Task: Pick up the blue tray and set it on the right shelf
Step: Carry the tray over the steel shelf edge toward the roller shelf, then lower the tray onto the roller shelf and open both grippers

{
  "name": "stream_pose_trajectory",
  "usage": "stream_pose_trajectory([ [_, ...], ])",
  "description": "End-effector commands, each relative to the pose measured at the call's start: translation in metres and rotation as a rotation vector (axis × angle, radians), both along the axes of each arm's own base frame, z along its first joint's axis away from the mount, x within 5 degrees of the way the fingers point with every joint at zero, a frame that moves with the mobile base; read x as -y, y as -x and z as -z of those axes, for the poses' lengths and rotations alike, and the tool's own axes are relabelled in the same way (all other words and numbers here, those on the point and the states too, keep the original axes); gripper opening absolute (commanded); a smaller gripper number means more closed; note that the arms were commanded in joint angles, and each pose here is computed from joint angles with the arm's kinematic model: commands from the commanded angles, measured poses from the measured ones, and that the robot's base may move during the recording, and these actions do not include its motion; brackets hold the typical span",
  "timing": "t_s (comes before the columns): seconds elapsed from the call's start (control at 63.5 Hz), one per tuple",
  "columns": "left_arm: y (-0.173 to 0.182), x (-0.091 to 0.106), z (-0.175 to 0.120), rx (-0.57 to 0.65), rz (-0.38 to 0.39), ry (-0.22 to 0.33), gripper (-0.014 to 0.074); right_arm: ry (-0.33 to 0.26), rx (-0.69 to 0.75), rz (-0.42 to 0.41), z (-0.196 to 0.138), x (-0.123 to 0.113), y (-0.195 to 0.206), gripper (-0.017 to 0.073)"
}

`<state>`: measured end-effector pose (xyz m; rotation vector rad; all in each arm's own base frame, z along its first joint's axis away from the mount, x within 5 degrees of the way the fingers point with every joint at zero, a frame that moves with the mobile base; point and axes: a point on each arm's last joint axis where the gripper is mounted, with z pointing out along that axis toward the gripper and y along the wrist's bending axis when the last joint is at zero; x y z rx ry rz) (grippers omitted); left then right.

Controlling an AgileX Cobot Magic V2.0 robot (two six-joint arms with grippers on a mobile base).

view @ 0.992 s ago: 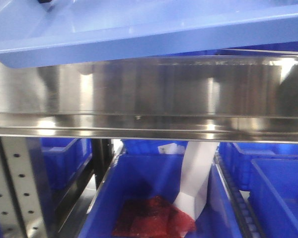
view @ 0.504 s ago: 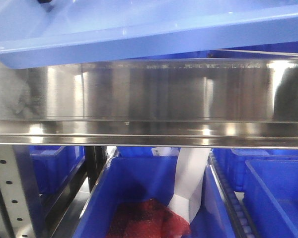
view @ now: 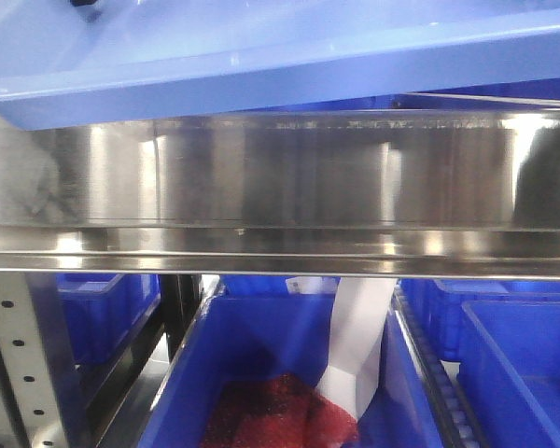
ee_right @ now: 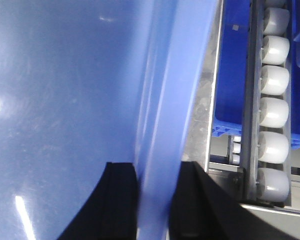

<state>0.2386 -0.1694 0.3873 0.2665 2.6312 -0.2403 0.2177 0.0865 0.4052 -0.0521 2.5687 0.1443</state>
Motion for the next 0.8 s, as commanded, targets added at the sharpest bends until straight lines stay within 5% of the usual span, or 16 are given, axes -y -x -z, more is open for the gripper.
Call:
stream_pose_trajectory([
  [0.0,0.012,-0.010,-0.010,-0.007,0.030,-0.078,-0.0048,-0.006,0.137,-0.017,-0.021,0.005,0.003,0.0057],
  [0.488,0.010,-0.009,-0.013,0.022,0.067,-0.083,-0.0048,-0.036,0.136,-0.023,-0.023,0.003,0.004,0.0057],
  [0.788,-0.019,-0.016,-0.060,0.227,0.007,-0.014,-0.0048,-0.107,0.237,-0.028,-0.048,-0.005,-0.011,0.0057],
])
